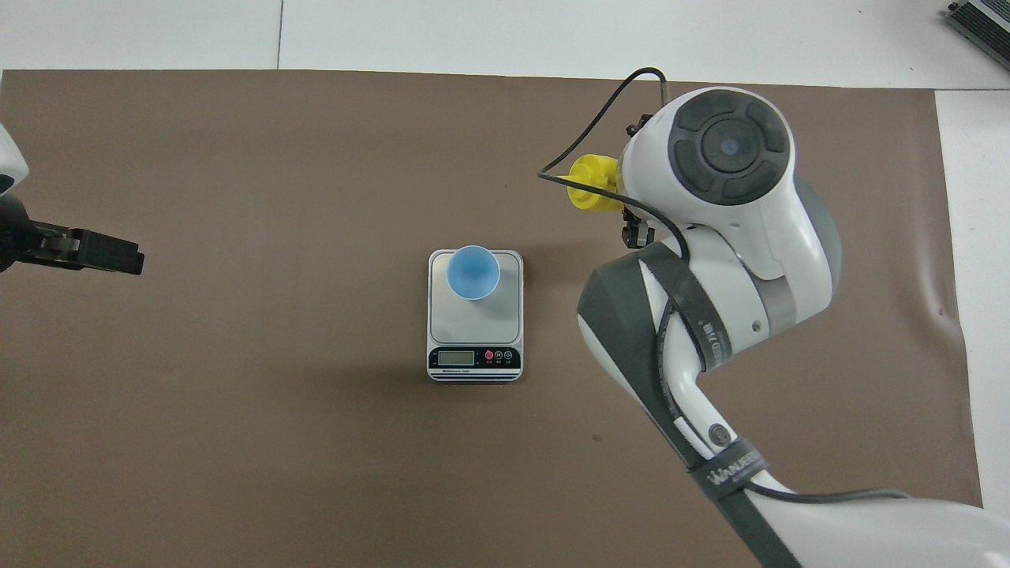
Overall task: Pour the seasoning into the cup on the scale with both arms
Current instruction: 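Carry the yellow bottle back to its starting spot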
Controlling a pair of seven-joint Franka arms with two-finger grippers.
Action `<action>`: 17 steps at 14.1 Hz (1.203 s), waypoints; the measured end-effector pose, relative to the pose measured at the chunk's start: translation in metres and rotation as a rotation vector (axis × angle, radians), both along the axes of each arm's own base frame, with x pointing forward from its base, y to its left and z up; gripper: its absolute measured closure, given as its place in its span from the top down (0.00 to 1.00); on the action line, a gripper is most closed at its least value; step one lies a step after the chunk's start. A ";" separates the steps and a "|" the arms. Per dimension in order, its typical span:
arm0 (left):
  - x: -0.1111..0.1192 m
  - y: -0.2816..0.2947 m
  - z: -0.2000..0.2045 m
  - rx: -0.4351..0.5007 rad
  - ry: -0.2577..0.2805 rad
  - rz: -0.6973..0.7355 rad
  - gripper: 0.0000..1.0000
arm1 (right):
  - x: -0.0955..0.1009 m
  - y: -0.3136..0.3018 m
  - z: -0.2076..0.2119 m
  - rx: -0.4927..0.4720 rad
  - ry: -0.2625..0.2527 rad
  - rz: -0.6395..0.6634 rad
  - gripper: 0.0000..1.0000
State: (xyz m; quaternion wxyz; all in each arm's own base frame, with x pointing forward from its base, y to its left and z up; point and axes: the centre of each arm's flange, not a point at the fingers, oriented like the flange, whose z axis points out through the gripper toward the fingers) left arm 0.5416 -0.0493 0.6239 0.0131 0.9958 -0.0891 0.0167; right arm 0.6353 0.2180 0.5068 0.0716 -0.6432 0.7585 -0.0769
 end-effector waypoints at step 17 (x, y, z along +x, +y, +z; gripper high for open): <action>0.000 0.000 0.000 0.000 0.000 0.000 1.00 | -0.027 -0.288 -0.131 0.689 0.136 0.145 0.56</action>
